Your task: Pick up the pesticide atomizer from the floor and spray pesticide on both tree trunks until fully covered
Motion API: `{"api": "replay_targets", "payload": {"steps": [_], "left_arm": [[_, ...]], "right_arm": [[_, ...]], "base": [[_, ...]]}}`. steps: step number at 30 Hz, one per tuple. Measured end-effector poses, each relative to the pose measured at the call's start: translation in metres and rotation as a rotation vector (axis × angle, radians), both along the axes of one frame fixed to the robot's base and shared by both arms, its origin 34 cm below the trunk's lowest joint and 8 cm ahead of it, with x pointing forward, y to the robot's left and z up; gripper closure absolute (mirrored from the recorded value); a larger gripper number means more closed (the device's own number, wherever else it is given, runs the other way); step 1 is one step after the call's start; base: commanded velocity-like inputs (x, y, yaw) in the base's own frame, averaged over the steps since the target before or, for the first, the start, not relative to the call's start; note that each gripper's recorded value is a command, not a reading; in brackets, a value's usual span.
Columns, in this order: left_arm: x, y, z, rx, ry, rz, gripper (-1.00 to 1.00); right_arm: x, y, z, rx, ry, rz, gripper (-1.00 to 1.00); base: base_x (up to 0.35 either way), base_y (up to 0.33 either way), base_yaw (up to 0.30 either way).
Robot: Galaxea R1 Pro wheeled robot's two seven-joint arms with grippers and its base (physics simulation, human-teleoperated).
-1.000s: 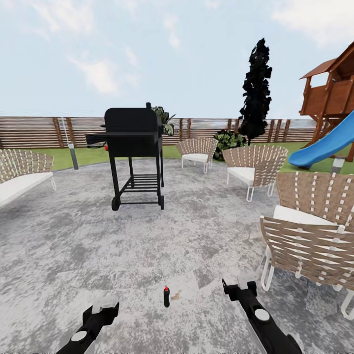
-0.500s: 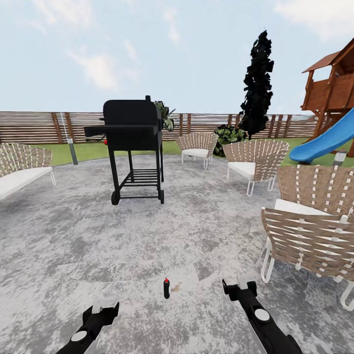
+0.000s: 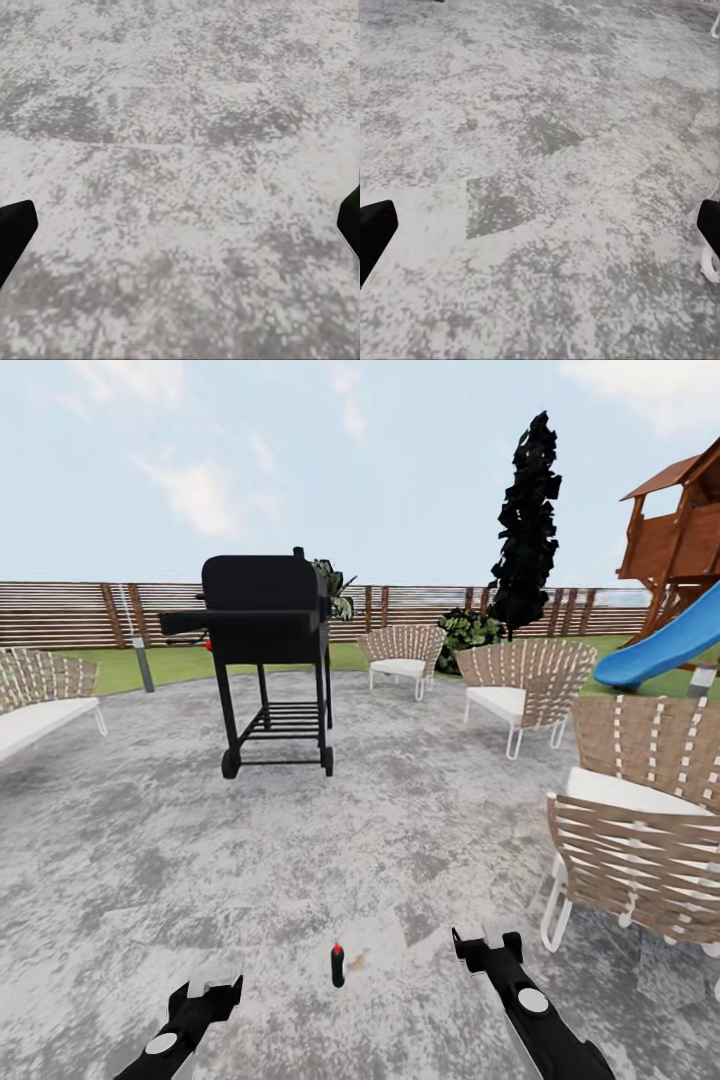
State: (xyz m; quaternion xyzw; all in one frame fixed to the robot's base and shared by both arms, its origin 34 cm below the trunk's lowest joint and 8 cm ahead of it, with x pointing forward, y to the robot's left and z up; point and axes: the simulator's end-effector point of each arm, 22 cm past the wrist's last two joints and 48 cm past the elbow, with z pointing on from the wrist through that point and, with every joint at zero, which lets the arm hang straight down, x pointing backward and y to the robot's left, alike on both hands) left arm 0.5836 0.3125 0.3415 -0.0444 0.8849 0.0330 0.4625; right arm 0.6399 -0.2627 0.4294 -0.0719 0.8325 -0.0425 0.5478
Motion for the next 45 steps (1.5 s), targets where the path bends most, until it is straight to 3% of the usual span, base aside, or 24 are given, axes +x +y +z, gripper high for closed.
{"api": "replay_targets", "payload": {"steps": [15, 24, 32, 39, 45], "left_arm": [[0.000, 0.000, 0.000, 0.001, 0.000, -0.002, -1.00], [0.000, -0.008, -0.001, -0.009, 0.000, -0.005, -1.00], [0.009, 0.007, 0.013, 0.042, -0.033, 0.102, -1.00], [0.025, -0.025, 0.037, 0.055, -0.079, 0.178, -1.00], [0.026, -0.051, 0.039, 0.035, -0.081, 0.185, -1.00]], "right_arm": [[0.000, 0.000, 0.001, 0.000, -0.001, -0.001, -1.00], [0.000, 0.000, 0.000, 0.000, 0.000, 0.000, -1.00], [0.000, 0.000, 0.000, 0.000, 0.000, 0.000, -1.00], [0.000, 0.000, 0.000, 0.000, 0.001, 0.001, -1.00], [0.000, 0.001, -0.001, 0.000, 0.002, 0.002, -1.00]], "base": [[0.329, -0.027, 0.000], [0.044, -0.011, 0.000], [0.000, 0.000, 0.000], [0.000, 0.000, 0.000], [0.000, 0.000, 0.000]]}}
